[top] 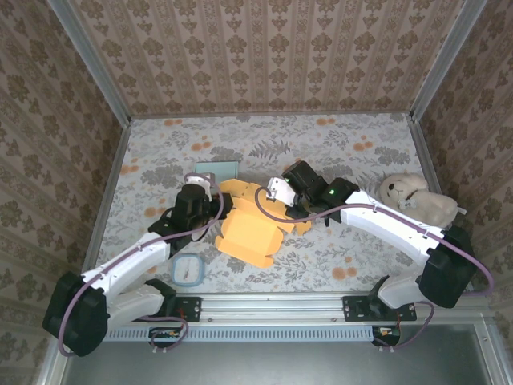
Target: Fold the paper box
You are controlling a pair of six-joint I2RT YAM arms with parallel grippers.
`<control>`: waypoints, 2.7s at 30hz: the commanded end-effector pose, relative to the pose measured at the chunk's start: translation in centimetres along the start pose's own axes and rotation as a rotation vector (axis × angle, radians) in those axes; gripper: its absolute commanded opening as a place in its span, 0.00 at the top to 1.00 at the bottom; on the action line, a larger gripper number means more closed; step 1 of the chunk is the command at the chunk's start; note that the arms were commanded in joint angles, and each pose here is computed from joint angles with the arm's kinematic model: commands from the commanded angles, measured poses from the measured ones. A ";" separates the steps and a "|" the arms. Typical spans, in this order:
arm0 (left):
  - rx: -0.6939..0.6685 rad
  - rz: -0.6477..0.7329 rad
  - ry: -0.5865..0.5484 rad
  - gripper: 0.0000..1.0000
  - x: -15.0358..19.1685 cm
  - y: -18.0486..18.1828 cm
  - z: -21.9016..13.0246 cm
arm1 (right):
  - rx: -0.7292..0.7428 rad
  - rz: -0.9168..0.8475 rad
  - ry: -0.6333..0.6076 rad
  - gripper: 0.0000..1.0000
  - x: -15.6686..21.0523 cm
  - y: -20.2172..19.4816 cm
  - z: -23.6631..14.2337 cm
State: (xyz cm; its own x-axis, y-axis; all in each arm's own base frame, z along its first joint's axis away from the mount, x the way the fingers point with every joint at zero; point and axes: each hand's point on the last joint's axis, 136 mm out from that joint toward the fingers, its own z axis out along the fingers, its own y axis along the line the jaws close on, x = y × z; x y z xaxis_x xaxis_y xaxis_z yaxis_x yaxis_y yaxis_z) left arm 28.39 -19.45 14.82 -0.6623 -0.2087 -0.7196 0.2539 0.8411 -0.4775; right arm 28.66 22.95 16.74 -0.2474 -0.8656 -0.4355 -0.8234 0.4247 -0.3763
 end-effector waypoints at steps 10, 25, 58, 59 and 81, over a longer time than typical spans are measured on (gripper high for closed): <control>0.043 -0.028 -0.011 0.71 -0.3 -0.2 1.4 | -0.060 0.027 -0.039 1.00 -0.1 1.1 0.3; 0.181 -0.039 0.014 0.71 0.7 -4.0 2.2 | -0.109 0.097 -0.121 1.00 -1.2 1.2 0.9; -0.082 0.083 -0.291 0.67 -0.6 3.7 -6.4 | 0.269 -0.295 0.124 1.00 2.7 -5.0 3.7; -0.078 0.086 -0.279 0.67 -0.6 3.7 -5.9 | 0.273 -0.315 0.127 1.00 2.7 -4.9 3.8; 0.029 0.234 -0.154 0.68 1.7 2.3 0.0 | 0.401 -0.571 0.111 1.00 4.1 -3.7 7.1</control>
State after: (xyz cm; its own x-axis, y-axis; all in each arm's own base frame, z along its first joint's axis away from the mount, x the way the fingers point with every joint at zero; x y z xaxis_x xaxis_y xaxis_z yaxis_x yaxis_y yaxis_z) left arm 27.94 -16.94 11.90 -0.5029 -0.1019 -0.8583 0.3418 0.8886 -0.3057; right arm 33.88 19.87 10.80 0.0887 -0.9949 -0.0486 -0.6329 -0.0186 -0.7740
